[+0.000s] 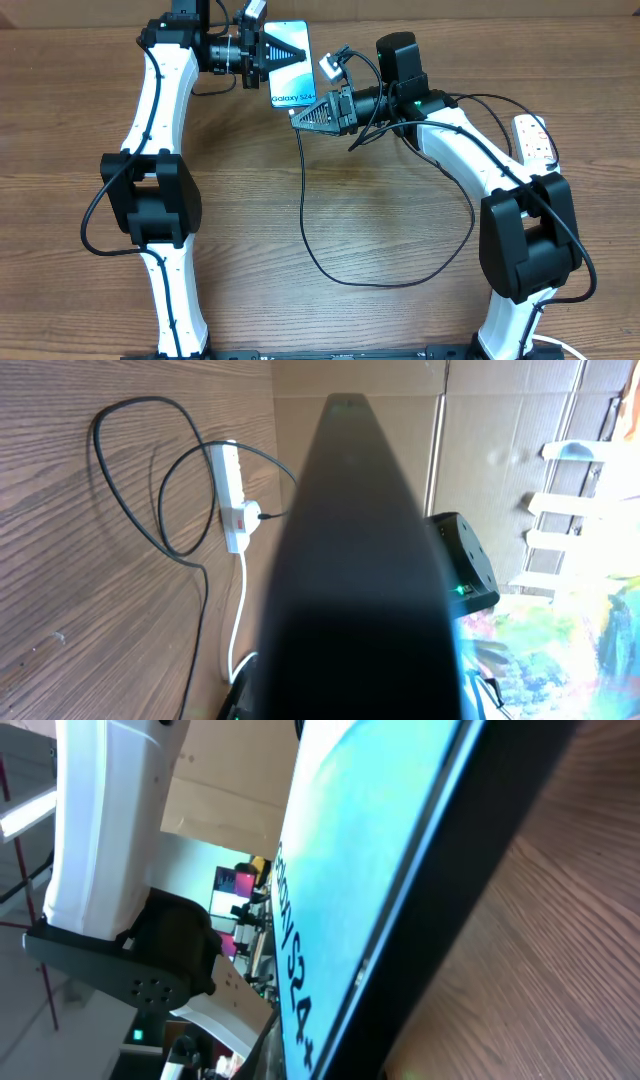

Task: Plug charger to phone and switch on socket

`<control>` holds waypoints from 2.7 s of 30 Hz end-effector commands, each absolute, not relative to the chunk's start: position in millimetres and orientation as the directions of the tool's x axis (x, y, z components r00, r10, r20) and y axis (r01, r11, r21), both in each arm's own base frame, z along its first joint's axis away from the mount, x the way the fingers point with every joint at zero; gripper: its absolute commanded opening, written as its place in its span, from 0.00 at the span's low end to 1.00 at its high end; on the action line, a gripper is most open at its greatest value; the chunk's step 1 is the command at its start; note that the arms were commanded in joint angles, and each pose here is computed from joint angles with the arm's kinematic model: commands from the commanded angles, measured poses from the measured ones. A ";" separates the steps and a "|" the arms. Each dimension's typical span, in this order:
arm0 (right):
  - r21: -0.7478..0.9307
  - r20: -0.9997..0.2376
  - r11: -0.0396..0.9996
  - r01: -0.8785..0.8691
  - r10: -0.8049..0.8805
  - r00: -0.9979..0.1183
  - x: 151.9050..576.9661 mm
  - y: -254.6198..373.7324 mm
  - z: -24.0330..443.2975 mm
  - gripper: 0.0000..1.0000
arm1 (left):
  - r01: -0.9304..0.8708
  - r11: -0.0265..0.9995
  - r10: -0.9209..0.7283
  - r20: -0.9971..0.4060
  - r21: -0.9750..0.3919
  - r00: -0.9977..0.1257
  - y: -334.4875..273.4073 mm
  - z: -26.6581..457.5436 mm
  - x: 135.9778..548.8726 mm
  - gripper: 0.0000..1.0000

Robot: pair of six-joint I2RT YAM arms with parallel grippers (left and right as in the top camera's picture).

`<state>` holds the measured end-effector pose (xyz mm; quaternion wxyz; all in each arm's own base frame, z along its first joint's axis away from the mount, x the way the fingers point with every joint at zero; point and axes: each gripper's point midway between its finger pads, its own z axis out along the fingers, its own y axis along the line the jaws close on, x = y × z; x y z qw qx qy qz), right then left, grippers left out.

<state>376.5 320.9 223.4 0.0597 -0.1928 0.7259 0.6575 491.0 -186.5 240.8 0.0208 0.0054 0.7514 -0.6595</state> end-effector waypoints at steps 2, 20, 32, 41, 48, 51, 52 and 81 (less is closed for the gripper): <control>0.918 -0.382 0.025 -0.396 -0.211 -0.900 371.0 322.2 246.3 0.04 | 0.070 0.079 -0.002 -0.070 -0.994 -0.998 -186.6 263.0 486.5 0.04; 0.909 -0.405 0.003 -0.416 -0.217 -0.888 370.1 322.0 250.3 0.04 | 0.081 0.068 -0.001 -0.082 -0.994 -0.997 -184.9 265.2 487.2 0.04; 0.906 -0.406 0.045 -0.420 -0.184 -0.895 378.6 321.9 246.1 0.04 | 0.081 0.068 -0.001 -0.082 -0.994 -0.997 -184.9 265.2 487.1 0.04; 0.919 -0.378 0.048 -0.392 -0.179 -0.908 380.3 318.7 246.5 0.04 | 0.082 0.069 -0.001 -0.082 -0.994 -0.997 -184.9 265.1 487.2 0.04; 0.917 -0.388 0.007 -0.398 -0.202 -0.899 375.3 317.7 253.2 0.04 | 0.083 0.069 -0.002 -0.083 -0.994 -0.997 -184.9 265.1 487.3 0.04; 0.916 -0.391 0.007 -0.400 -0.201 -0.898 375.7 317.5 253.5 0.04 | 0.083 0.070 -0.002 -0.083 -0.994 -0.997 -184.9 265.0 487.3 0.04; 0.916 -0.392 0.006 -0.402 -0.201 -0.898 375.8 317.5 253.7 0.04 | 0.083 0.070 -0.002 -0.083 -0.994 -0.997 -184.9 265.1 487.3 0.04; 0.929 -0.347 0.102 -0.357 -0.100 -0.932 401.7 306.7 246.5 0.04 | 0.081 0.069 -0.001 -0.082 -0.994 -0.997 -185.1 265.1 487.2 0.04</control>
